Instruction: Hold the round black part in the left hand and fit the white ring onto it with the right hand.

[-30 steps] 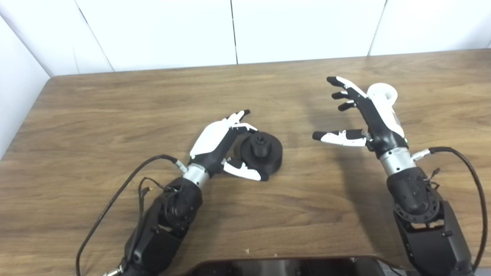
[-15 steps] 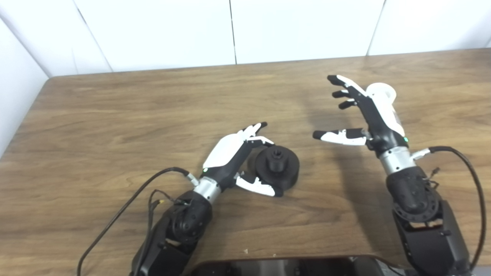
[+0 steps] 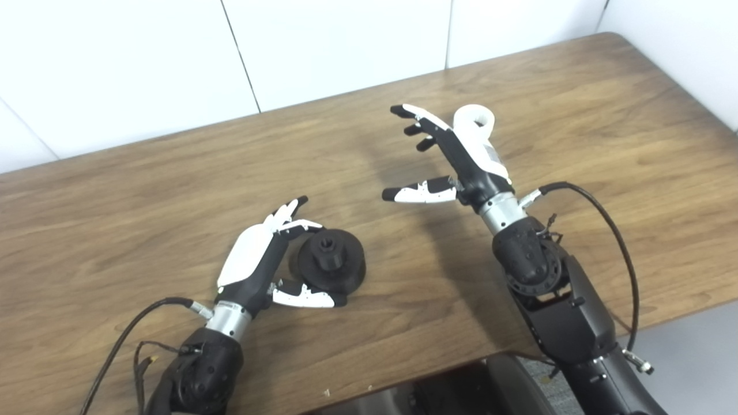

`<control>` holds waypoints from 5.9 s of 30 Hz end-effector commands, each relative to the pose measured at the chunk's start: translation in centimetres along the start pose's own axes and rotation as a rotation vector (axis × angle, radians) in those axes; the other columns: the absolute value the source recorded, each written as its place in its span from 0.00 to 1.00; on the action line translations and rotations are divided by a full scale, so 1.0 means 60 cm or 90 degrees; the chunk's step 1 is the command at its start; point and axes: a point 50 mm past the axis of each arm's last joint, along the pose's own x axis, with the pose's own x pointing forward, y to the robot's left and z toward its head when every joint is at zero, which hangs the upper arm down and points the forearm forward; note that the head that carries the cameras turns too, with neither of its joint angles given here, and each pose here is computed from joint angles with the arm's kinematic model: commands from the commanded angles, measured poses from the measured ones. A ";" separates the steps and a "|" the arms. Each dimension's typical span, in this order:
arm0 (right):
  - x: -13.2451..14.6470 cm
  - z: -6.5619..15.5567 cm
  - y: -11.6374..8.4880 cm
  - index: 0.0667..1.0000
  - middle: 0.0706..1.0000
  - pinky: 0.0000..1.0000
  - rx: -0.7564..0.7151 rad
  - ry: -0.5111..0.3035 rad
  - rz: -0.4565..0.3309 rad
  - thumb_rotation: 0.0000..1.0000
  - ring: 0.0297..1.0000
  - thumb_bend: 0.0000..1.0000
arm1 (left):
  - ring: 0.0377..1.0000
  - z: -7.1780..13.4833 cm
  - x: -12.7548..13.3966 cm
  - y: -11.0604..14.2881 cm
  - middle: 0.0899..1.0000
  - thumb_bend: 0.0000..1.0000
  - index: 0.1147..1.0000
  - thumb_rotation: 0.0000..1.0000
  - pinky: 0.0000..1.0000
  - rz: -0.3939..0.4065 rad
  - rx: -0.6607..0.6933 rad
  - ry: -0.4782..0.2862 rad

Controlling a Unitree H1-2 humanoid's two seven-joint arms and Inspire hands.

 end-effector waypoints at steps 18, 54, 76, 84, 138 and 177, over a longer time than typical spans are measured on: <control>0.159 -0.022 -0.178 0.84 1.00 0.79 -0.353 0.117 -0.064 0.50 0.96 0.92 | 1.00 -0.003 0.009 0.024 1.00 0.98 0.55 0.36 1.00 0.001 0.012 -0.006; 0.184 -0.099 -0.188 0.92 1.00 0.91 -0.357 0.257 0.120 0.65 1.00 1.00 | 1.00 -0.004 0.005 0.025 1.00 0.96 0.55 0.36 1.00 0.005 0.020 0.000; 0.182 -0.108 -0.152 0.81 1.00 0.87 -0.364 0.247 0.141 0.39 0.99 0.92 | 1.00 -0.002 0.003 0.029 1.00 0.96 0.55 0.38 1.00 0.007 0.018 -0.006; 0.183 -0.113 -0.146 0.70 1.00 0.86 -0.367 0.238 0.123 0.30 0.96 0.85 | 1.00 -0.002 0.003 0.034 1.00 0.95 0.55 0.36 1.00 0.009 0.015 -0.007; 0.178 -0.120 -0.117 0.45 0.85 0.85 -0.326 0.181 0.022 0.14 0.84 0.52 | 1.00 0.007 0.005 0.035 1.00 0.91 0.55 0.32 1.00 0.012 0.018 -0.001; 0.161 -0.013 -0.226 0.45 0.87 0.93 -0.286 0.045 -0.090 0.14 0.85 0.52 | 1.00 0.033 0.036 0.034 1.00 0.95 0.55 0.33 1.00 0.018 0.020 0.004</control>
